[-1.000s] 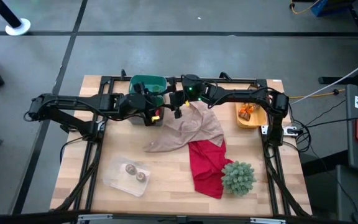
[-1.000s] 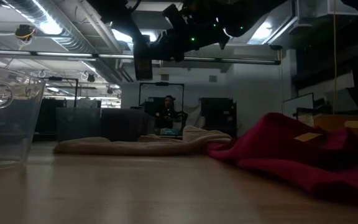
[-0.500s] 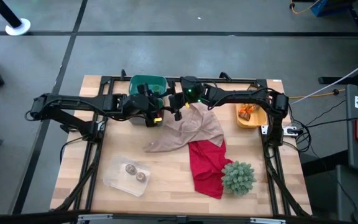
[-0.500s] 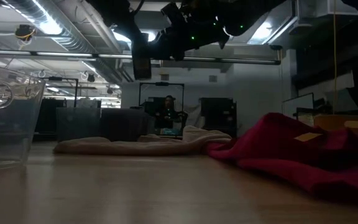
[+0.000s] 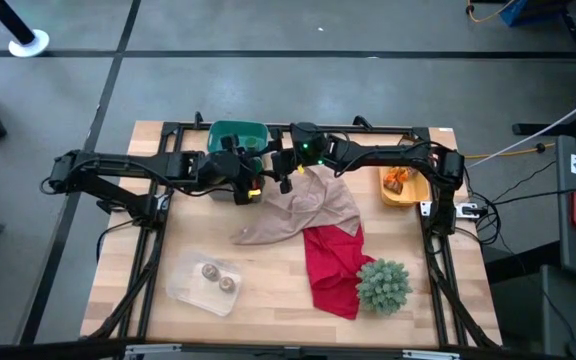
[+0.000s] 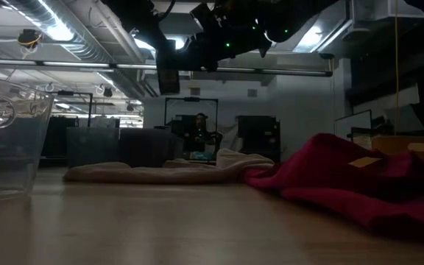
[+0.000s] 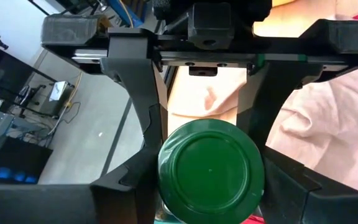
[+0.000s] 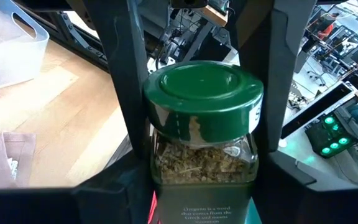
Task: Sort spices by type
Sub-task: Put the green seasoning bottle into the green bin
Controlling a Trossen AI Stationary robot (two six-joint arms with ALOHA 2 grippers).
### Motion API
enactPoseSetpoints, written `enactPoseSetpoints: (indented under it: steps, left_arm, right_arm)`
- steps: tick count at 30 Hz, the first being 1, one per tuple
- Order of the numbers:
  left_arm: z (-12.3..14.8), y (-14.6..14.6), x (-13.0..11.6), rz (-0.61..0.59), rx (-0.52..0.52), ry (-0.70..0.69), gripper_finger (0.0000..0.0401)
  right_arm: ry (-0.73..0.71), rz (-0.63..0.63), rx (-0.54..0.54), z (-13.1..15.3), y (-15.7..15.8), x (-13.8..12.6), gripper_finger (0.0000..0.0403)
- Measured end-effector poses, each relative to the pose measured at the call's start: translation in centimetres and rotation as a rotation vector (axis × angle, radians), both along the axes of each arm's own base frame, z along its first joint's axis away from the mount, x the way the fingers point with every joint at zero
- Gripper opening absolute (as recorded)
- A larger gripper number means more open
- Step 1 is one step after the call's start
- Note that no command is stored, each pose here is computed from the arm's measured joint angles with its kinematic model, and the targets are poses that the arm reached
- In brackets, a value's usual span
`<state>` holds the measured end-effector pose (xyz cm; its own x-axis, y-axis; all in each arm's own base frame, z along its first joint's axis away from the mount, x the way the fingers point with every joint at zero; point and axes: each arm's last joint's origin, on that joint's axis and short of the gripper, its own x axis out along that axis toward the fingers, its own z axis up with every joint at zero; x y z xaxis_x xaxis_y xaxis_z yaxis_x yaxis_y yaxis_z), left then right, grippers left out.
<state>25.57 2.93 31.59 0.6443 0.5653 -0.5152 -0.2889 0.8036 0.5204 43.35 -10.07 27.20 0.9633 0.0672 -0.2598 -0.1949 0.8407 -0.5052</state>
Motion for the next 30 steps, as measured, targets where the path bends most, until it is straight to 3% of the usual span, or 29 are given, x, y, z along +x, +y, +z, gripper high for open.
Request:
enactPoseSetpoints:
  steps: [6, 14, 23, 27, 30]
  left_arm:
    - [0.0, 0.0, 0.0, 0.004, -0.004, -0.007, 0.0191]
    - [0.0, 0.6, -0.1, 0.039, -0.009, -0.009, 0.0191]
    - [-0.8, 3.6, -1.4, 0.208, -0.077, 0.055, 0.0191]
    - [-1.1, 5.5, -2.4, 0.287, -0.100, 0.097, 0.0191]
    - [-1.3, 7.2, -3.0, 0.296, -0.179, 0.090, 0.0191]
  right_arm:
    - [0.000, -0.014, -0.004, 0.0, 0.0, 0.0, 0.0236]
    - [0.006, -0.160, 0.015, 0.0, -0.4, 0.0, 0.0256]
    - [0.031, -0.419, -0.087, 0.1, -1.5, -0.4, 0.0259]
    - [0.124, -0.459, -0.171, -0.5, -2.3, -0.9, 0.0259]
    - [0.179, -0.493, -0.171, -0.6, -2.9, -1.6, 0.0259]
